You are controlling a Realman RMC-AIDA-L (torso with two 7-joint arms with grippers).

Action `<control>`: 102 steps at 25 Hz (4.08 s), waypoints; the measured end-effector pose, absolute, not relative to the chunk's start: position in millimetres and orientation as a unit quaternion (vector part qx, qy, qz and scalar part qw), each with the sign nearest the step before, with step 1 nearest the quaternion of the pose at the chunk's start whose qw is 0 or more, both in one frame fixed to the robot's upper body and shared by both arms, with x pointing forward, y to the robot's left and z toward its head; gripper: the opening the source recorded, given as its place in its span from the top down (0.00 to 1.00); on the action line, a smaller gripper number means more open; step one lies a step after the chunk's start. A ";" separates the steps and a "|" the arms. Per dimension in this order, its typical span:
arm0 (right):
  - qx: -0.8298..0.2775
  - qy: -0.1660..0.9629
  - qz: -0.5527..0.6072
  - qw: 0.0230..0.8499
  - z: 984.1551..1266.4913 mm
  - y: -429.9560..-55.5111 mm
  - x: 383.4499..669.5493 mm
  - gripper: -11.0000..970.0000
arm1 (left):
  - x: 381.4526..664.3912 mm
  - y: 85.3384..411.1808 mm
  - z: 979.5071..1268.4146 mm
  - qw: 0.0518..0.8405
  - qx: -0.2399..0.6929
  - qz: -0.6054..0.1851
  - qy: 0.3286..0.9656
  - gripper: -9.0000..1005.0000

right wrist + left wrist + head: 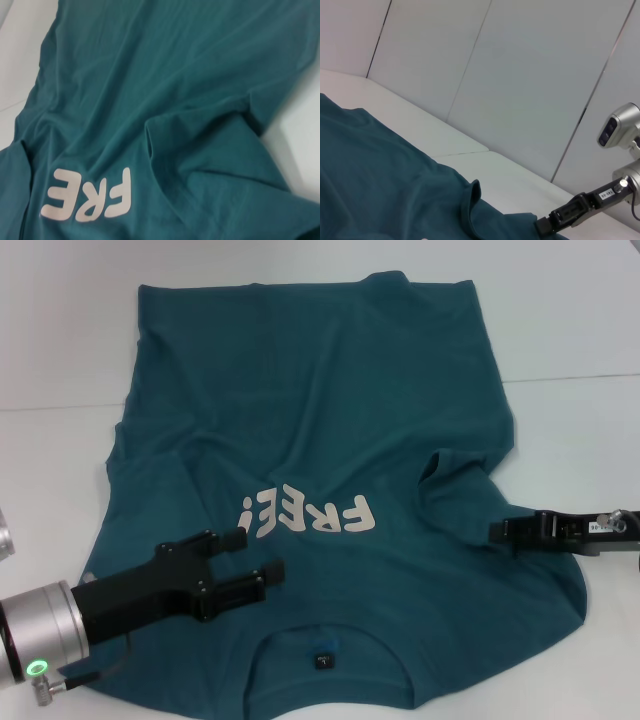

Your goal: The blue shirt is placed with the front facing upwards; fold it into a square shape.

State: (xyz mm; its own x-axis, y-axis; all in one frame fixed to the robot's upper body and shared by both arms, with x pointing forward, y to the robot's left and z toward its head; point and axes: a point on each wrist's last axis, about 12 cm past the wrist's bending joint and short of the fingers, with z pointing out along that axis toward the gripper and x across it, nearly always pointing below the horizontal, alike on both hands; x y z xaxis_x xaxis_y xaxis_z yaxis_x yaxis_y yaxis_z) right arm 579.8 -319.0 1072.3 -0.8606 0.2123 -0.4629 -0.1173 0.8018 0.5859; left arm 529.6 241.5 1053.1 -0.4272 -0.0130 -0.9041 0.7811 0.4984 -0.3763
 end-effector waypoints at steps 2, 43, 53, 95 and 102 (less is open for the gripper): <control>0.026 0.912 0.312 0.264 1072.2 -318.0 581.4 0.47 | 529.7 241.6 1053.1 0.466 0.263 -0.426 0.729 0.18; -0.059 0.888 0.368 0.269 1091.6 -275.5 595.8 0.93 | 531.3 241.8 1053.3 0.469 0.261 -0.421 0.731 0.18; -0.105 0.885 0.372 0.259 1096.0 -243.4 604.6 0.91 | 531.1 242.4 1053.9 0.473 0.257 -0.423 0.729 0.18; -0.118 0.863 0.362 0.332 1087.3 -310.1 576.4 0.05 | 532.4 241.5 1058.3 0.483 0.247 -0.434 0.719 0.17; -0.092 0.868 0.340 0.350 1084.5 -322.5 576.8 0.05 | 532.3 242.1 1058.5 0.480 0.240 -0.438 0.721 0.17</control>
